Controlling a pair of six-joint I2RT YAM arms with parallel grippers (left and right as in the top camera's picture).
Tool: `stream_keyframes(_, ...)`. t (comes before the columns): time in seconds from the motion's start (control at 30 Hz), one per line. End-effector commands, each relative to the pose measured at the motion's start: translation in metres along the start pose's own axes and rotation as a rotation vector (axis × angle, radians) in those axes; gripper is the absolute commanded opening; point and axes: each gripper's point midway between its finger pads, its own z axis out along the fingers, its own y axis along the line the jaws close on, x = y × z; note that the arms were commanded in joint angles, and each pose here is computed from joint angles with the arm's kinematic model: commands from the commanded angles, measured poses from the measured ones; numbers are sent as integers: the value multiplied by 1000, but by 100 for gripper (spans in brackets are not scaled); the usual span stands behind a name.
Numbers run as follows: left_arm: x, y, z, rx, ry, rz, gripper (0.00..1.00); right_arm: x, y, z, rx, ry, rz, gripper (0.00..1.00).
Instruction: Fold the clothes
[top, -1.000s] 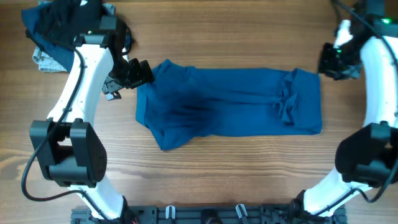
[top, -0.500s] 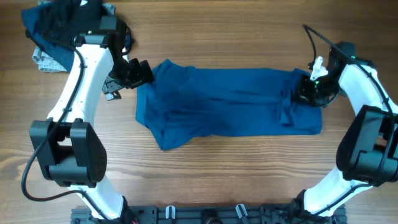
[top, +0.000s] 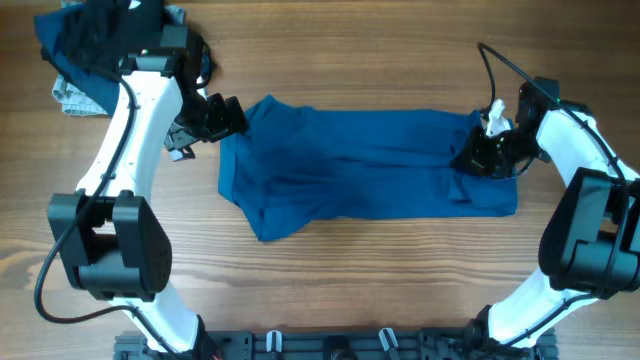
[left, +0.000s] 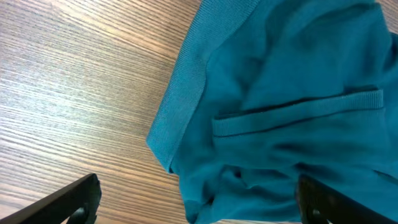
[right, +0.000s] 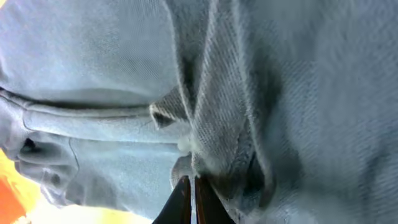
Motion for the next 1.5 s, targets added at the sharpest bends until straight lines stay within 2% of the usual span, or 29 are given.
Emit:
stream_keyframes(0.0, 0, 1, -4, 15, -4, -1, 100, -24, 24, -57, 45, -159, -90, 4)
stream_keyframes(0.1, 0, 1, -4, 15, -4, -2, 100, -36, 25, -107, 162, -319, -96, 7)
stream_keyframes(0.2, 0, 1, -4, 16, -5, -1, 100, -39, 2, -124, 290, -374, -40, 13)
stream_keyframes(0.3, 0, 1, -4, 16, -5, -1, 100, -38, -20, -106, 339, -334, 6, 12)
stream_keyframes(0.43, 0, 1, -4, 15, -4, -2, 100, -30, -43, -55, 329, -193, 78, 4)
stream_keyframes(0.57, 0, 1, -4, 15, -4, -2, 100, -25, -40, -10, 220, -66, 66, 4)
stream_keyframes(0.73, 0, 1, -4, 15, -4, -1, 100, -13, -38, 31, 216, 48, 61, 4)
stream_keyframes(1.1, -1, 0, -4, 17, -7, -1, 100, -24, -11, -7, 202, -60, 30, 4)
stream_keyframes(1.2, -1, 0, -4, 17, -8, -1, 100, -26, -10, -4, 191, -65, 20, 6)
stream_keyframes(1.27, -1, 0, -4, 17, -7, -1, 100, -26, -11, 1, 182, -73, 16, 11)
stream_keyframes(1.47, -1, 0, -4, 17, -7, -1, 100, -11, -15, 27, 124, -55, 20, 13)
